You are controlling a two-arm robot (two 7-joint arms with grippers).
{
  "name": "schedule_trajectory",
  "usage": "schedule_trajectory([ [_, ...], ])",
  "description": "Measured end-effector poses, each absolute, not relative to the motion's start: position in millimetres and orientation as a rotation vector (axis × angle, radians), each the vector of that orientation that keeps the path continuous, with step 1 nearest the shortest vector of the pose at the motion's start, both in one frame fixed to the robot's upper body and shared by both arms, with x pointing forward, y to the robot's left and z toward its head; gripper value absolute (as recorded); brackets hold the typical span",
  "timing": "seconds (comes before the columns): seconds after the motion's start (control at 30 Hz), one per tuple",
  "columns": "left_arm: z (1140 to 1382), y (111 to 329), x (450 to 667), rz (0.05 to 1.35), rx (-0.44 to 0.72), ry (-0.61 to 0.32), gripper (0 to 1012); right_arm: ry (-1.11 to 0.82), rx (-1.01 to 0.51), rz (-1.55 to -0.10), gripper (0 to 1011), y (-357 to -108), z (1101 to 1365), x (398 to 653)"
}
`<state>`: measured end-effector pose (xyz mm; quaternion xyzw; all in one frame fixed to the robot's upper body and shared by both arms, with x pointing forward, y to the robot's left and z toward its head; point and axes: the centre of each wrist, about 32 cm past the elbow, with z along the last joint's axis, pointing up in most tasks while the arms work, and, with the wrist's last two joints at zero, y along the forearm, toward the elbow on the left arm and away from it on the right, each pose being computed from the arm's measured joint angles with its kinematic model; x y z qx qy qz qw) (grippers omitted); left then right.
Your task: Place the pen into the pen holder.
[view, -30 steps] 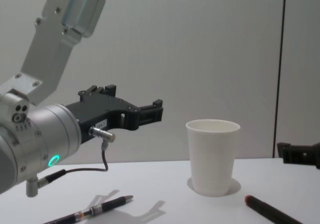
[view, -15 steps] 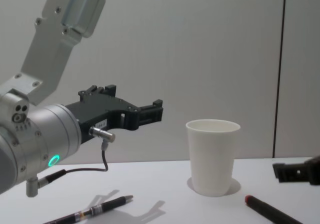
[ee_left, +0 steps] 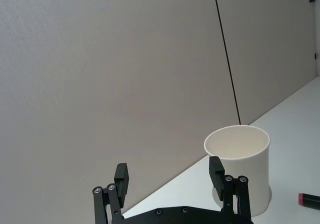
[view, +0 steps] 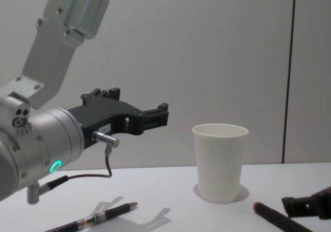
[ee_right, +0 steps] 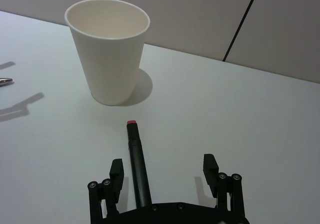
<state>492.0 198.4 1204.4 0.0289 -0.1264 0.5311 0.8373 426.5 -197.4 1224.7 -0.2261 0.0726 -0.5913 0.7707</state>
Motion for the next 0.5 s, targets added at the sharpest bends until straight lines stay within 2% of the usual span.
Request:
schedule_trajectory([
  [0.5,1204,198,492,1.124,0.061,-0.268,1001,0.176,-0.535,-1.275,1002,-186,1212,433],
])
